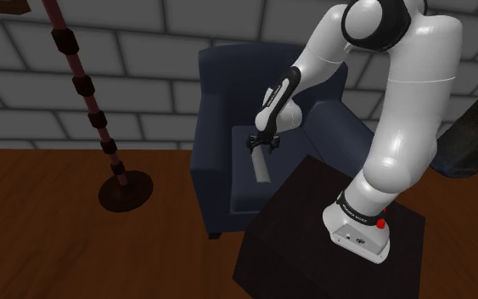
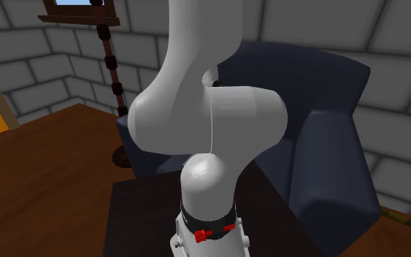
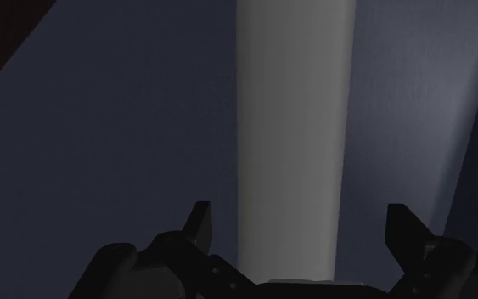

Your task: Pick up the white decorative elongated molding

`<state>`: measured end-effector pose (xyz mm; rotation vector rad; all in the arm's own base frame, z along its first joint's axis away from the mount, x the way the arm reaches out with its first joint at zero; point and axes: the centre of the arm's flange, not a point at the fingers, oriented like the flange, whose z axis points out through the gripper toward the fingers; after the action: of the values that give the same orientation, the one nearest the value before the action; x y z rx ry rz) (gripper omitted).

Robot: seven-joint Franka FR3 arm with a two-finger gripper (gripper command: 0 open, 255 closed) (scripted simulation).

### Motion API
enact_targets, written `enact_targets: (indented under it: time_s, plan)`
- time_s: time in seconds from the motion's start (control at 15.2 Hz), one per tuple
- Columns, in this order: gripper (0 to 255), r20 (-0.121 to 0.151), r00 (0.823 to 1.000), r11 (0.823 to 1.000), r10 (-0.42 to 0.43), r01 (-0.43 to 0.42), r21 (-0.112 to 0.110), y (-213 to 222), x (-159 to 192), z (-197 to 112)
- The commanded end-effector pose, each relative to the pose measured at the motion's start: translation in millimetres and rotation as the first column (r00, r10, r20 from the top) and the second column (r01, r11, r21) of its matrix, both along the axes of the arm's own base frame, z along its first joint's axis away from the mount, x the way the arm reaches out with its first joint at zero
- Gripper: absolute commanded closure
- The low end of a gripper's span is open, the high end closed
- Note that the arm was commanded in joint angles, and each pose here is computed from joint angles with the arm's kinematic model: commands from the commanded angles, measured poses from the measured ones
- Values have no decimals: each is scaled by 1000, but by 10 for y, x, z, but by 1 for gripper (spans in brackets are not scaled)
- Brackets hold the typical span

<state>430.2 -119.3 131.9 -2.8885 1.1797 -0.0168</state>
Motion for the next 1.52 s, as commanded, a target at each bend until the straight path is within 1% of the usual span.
enact_targets:
  time_s: [0.0,0.33,0.46,0.53,1.12,1.45]
  plan:
    - [0,0,1000,1000,-6,6,0,-4,3,-129]
    - [0,0,1000,1000,-6,6,0,-4,3,-423]
    - [0,0,1000,1000,-6,6,0,-4,3,-423]
    - [255,0,1000,1000,-6,6,0,-6,9,-428]
    - [255,0,1000,1000,-6,6,0,-4,3,-423]
    - [255,0,1000,1000,-6,6,0,-4,3,-159]
